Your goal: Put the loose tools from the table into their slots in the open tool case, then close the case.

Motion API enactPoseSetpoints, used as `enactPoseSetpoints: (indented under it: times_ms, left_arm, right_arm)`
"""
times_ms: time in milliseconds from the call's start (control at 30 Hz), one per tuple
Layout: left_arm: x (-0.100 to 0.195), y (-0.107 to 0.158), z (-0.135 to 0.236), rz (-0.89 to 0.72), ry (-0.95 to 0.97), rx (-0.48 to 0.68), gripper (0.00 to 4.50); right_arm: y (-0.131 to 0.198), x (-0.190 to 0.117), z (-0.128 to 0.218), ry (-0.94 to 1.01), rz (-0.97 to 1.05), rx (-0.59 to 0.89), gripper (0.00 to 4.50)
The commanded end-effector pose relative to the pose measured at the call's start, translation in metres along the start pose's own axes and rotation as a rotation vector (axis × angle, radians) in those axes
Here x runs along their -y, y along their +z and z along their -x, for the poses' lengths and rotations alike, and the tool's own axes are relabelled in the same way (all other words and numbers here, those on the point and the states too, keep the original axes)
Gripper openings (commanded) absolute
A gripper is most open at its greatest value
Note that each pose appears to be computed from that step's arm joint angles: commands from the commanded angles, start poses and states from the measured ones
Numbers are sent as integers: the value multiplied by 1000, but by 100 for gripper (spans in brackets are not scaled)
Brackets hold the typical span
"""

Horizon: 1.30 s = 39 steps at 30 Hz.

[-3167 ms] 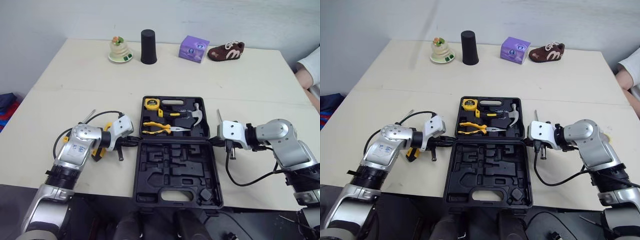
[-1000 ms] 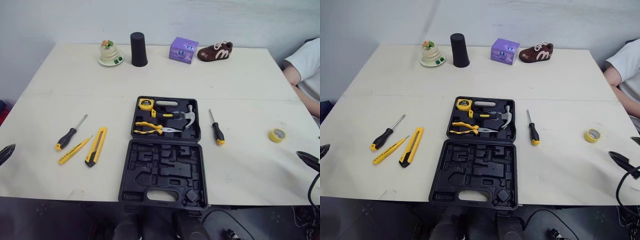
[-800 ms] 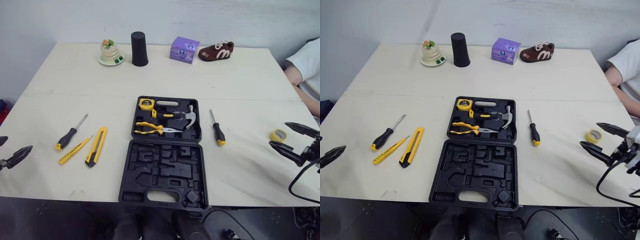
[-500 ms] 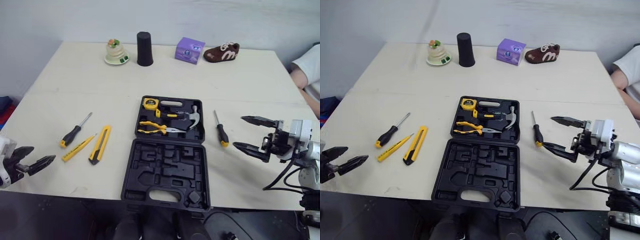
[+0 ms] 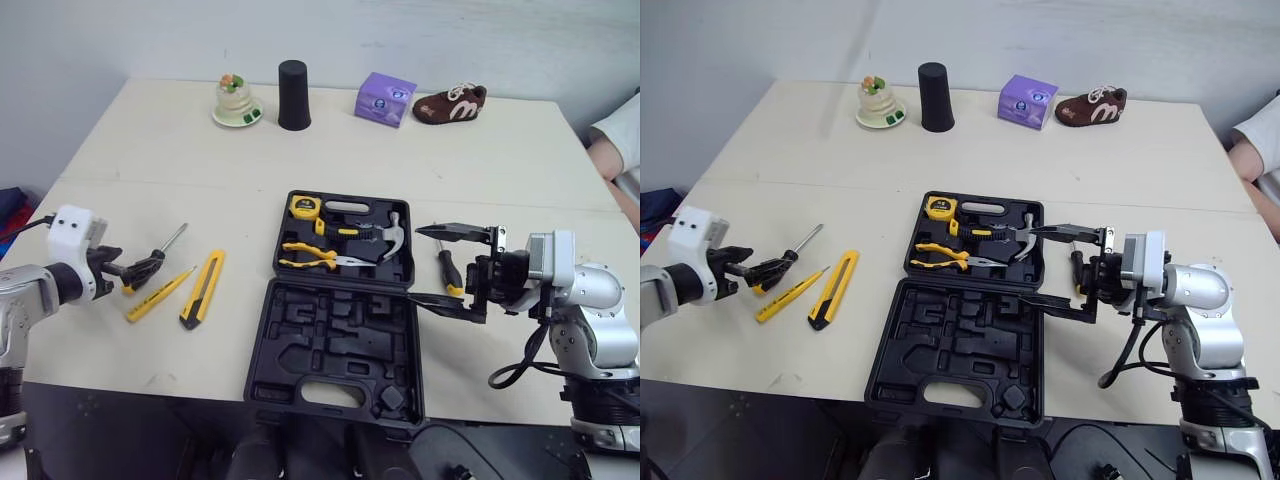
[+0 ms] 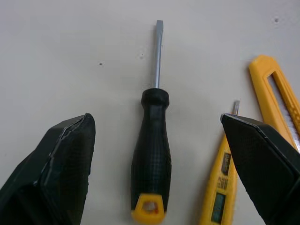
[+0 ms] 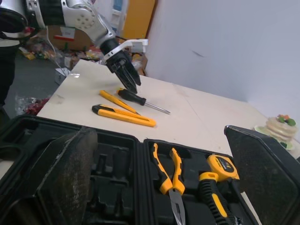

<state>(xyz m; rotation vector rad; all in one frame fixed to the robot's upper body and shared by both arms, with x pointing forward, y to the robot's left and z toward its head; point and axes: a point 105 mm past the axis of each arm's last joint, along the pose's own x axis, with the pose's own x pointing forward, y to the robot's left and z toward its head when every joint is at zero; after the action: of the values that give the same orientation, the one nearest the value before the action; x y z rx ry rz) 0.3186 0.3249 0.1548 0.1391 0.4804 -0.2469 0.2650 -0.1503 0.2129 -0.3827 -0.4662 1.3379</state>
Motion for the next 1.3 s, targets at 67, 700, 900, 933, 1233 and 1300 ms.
enactPoseSetpoints:
  times_ms: [67, 700, 900, 933, 1233, 1300]
  left_arm:
    - [-12, 0, 0, -2, 56, -35, 448]
    - [-10, 35, 9, -77, 38, 151, 100]
    - [98, 86, 11, -286, -417, 329, 100]
    - [118, 85, 11, -356, -503, 320, 100]
    - [206, 68, -1, -760, -917, 189, 100]
    - [217, 58, -13, -936, -926, 95, 100]
  right_arm:
    - [12, 2, -3, -43, 44, -6, 450]
    - [7, 2, 16, -58, 49, -111, 450]
    - [0, 0, 49, -112, -45, -210, 450]
    - [-3, -5, 53, -105, -54, -232, 450]
    - [-32, -11, 87, -177, -115, -382, 450]
    - [-33, -13, 90, -176, -130, -385, 450]
